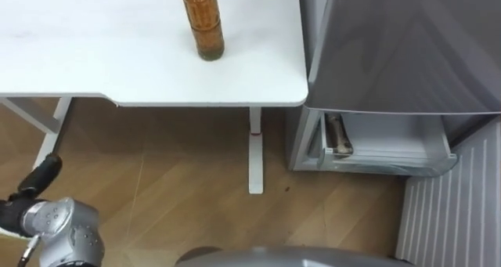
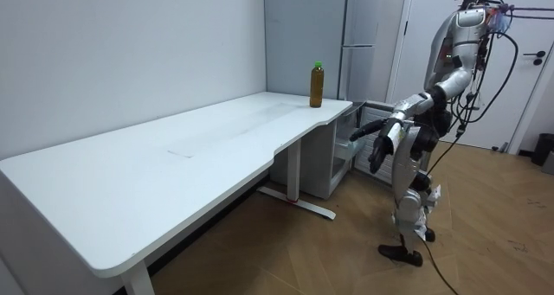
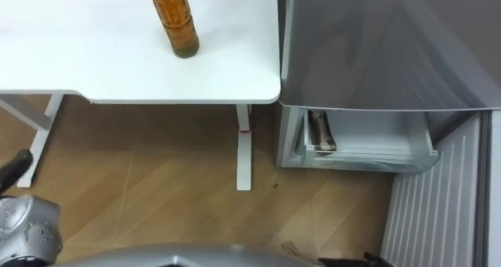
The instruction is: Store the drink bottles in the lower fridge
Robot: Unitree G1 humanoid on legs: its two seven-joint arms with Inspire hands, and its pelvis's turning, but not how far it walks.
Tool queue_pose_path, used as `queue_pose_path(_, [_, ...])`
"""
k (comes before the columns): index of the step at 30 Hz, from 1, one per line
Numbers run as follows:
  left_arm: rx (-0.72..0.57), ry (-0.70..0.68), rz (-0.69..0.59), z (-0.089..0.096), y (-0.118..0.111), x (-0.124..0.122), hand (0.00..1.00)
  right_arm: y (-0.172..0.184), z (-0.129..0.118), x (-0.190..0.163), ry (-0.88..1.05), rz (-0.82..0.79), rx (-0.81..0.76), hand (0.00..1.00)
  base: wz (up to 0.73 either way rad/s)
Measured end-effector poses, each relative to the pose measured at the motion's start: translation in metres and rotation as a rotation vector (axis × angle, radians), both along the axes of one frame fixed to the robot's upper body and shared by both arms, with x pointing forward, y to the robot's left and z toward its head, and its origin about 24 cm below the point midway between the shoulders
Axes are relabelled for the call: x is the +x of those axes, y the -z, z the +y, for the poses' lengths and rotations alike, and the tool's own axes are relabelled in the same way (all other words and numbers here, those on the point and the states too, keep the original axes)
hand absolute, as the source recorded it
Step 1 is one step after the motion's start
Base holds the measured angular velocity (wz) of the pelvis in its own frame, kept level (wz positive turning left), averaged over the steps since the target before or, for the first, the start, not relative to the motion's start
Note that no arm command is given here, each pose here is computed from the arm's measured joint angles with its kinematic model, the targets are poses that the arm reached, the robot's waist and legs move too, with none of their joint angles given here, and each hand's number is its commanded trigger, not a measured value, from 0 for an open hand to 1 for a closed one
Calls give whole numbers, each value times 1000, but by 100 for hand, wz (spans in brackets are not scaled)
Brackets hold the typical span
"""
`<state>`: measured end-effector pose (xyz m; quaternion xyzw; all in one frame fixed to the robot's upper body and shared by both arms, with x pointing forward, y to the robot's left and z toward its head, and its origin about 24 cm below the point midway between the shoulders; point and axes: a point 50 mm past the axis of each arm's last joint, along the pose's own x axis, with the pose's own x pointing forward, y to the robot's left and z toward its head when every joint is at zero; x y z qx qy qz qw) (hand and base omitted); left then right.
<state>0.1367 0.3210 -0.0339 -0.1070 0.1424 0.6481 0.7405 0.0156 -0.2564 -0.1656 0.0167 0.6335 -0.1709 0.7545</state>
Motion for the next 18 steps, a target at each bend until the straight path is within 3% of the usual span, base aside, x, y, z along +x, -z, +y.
queue_pose_path(6, [223, 44, -85, 6, -37, 14, 0, 0, -1, -4, -2, -8, -6, 0, 0])
queue_pose_path(18, [456, 222, -265, -2, -95, 41, 0, 0, -1, -9, -34, 19, -6, 0, 2])
